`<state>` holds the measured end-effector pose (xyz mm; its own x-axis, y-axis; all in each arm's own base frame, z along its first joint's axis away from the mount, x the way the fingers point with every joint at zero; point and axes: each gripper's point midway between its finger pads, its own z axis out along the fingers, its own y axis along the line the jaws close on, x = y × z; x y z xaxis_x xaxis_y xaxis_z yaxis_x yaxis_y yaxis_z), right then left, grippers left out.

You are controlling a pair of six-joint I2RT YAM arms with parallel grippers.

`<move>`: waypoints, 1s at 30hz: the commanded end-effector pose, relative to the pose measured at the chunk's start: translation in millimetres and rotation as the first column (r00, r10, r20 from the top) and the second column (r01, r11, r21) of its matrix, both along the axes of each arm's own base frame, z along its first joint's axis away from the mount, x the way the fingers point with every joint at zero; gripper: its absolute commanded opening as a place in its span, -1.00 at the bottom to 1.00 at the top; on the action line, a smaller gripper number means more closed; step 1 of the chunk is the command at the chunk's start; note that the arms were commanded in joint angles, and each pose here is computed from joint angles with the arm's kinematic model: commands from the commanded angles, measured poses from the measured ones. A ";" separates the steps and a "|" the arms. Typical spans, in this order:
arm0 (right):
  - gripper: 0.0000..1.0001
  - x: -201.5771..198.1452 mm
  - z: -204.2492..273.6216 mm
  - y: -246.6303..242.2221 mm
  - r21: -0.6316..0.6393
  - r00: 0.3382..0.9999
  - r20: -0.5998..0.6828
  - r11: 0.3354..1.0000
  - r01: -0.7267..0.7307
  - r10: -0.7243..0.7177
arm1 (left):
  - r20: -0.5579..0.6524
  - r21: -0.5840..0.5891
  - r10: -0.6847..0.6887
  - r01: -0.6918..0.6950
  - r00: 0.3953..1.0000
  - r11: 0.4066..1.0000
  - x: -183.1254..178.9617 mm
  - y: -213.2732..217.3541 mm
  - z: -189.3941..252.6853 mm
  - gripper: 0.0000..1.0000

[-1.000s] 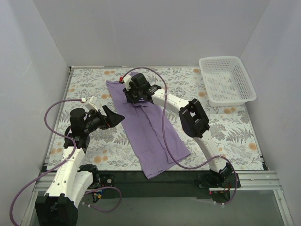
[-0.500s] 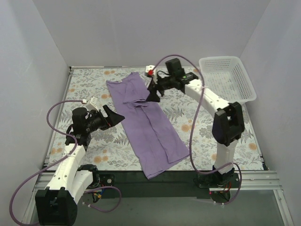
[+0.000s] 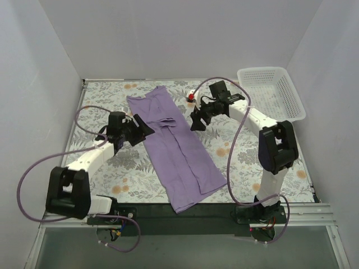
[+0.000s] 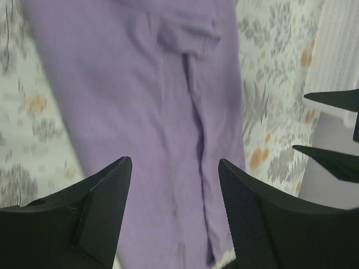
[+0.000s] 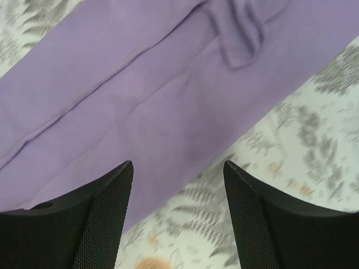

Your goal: Fold and stack the t-shirts

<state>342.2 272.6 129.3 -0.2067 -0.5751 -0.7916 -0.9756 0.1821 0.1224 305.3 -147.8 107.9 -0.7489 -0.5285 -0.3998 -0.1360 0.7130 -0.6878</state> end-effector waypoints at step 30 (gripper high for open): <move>0.40 133.4 -56.8 132.3 -0.130 0.939 0.345 0.989 0.068 -0.019 | -0.095 0.008 0.005 -0.005 0.995 1.000 179.4 -11.2 -61.0 -0.25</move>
